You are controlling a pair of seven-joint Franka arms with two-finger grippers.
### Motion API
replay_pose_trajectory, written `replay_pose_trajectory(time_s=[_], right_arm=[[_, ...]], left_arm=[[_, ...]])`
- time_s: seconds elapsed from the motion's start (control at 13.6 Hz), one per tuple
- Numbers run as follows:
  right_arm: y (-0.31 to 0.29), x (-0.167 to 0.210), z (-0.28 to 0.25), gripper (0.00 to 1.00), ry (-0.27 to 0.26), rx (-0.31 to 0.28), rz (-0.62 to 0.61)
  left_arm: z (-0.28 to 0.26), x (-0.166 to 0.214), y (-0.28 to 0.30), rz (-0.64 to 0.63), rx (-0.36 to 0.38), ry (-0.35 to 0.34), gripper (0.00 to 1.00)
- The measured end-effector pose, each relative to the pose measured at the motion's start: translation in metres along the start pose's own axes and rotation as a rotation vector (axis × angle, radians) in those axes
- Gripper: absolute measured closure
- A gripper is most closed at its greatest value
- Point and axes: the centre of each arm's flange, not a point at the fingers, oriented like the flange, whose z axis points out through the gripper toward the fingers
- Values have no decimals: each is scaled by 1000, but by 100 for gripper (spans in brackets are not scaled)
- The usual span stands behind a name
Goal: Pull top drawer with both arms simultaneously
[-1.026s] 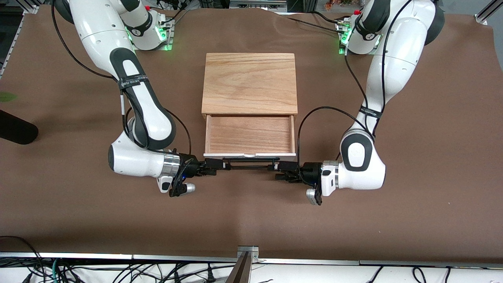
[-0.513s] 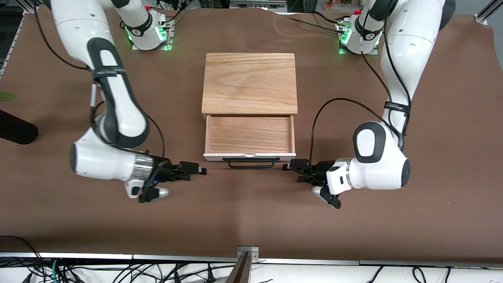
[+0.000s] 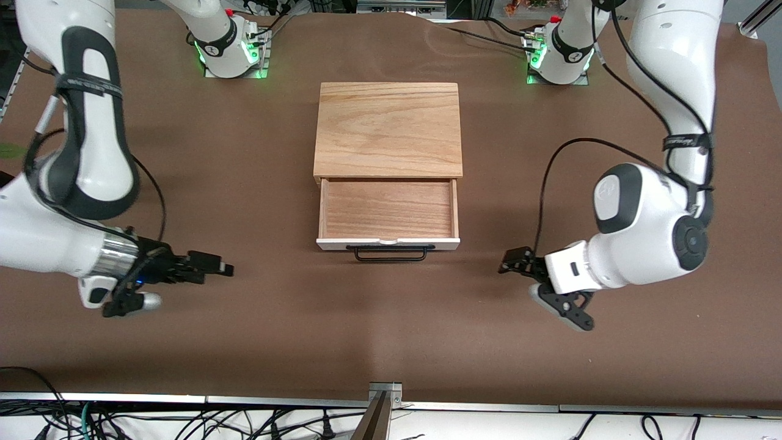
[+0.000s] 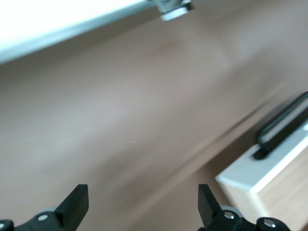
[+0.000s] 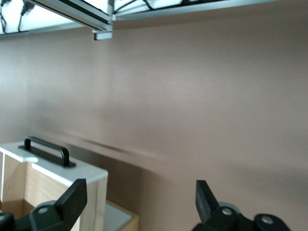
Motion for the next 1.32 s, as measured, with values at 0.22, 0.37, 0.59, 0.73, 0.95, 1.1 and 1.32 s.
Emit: replay_pose_trajectory(time_s=[0.22,0.37,0.59,0.73,0.95,1.1,1.32], right_arm=[[20,-17,-52,0,-41,-100,9],[19,-26,-75,0,-54,-184,-13],[17,-34,-95,0,-75,-287,-25],[17,-40,-108,0,-73,-362,8],[6,-64,-130,0,-51,-466,66],[-8,-85,-144,0,-7,-490,89],[-22,-122,-151,0,35,-498,88]], left_arm=[[-65,-8,-15,52,211,-4,0],[-107,-15,-15,77,314,-7,0],[-152,-39,-20,1,340,-63,0],[-175,-58,-28,-116,333,-88,0],[-200,-78,-27,-262,323,-118,0],[-208,-88,-18,-347,319,-135,0],[-209,-102,-10,-416,315,-148,0]])
